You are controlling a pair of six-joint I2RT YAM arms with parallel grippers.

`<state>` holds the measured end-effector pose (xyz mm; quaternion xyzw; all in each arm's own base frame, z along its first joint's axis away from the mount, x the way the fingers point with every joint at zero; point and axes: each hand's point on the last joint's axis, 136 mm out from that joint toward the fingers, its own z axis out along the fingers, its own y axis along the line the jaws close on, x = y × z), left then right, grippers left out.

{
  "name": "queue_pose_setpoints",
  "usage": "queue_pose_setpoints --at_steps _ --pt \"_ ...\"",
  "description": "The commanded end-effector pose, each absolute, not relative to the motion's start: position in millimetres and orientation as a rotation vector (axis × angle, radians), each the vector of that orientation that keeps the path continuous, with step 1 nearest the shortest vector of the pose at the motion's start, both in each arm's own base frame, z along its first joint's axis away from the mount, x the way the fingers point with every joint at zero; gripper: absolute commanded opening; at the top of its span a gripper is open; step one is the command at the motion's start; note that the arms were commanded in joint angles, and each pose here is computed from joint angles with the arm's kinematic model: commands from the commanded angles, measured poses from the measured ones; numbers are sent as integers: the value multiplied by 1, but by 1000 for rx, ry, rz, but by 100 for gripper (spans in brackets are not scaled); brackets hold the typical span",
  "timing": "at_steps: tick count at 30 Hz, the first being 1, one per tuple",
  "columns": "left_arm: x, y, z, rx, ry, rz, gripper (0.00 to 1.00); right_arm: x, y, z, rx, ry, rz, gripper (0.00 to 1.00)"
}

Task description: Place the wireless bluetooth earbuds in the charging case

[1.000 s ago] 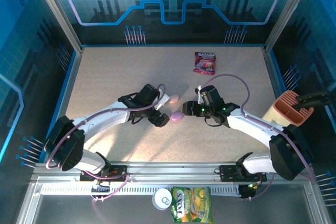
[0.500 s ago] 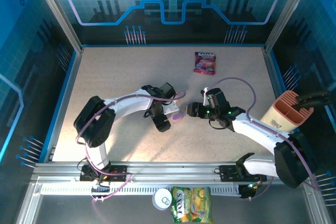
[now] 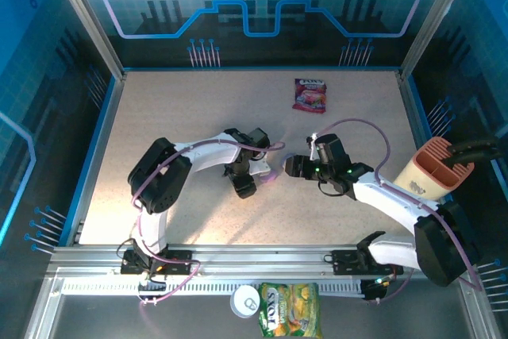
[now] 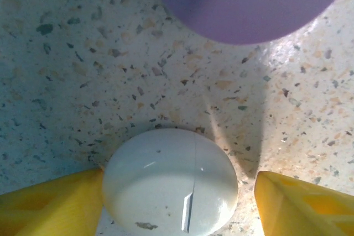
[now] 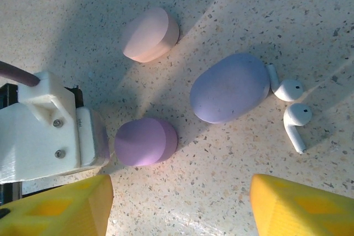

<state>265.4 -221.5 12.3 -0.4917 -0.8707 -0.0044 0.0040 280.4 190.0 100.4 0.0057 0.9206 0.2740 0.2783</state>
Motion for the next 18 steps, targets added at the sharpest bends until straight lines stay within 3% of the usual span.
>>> queue_pose_setpoints --at_steps 1,8,13,18 --pt "262 -221 7 -1521 -2697 -35 63 282 189 105 28 2450 767 66" --pt "270 -218 -4 -1503 -2763 -101 45 282 190 106 29 2449 778 66" --pt "284 -214 8 -1357 -2982 -158 45 282 192 111 29 2431 798 66" --pt "302 -223 47 -1031 -3376 28 45 286 196 120 -15 2349 838 66"
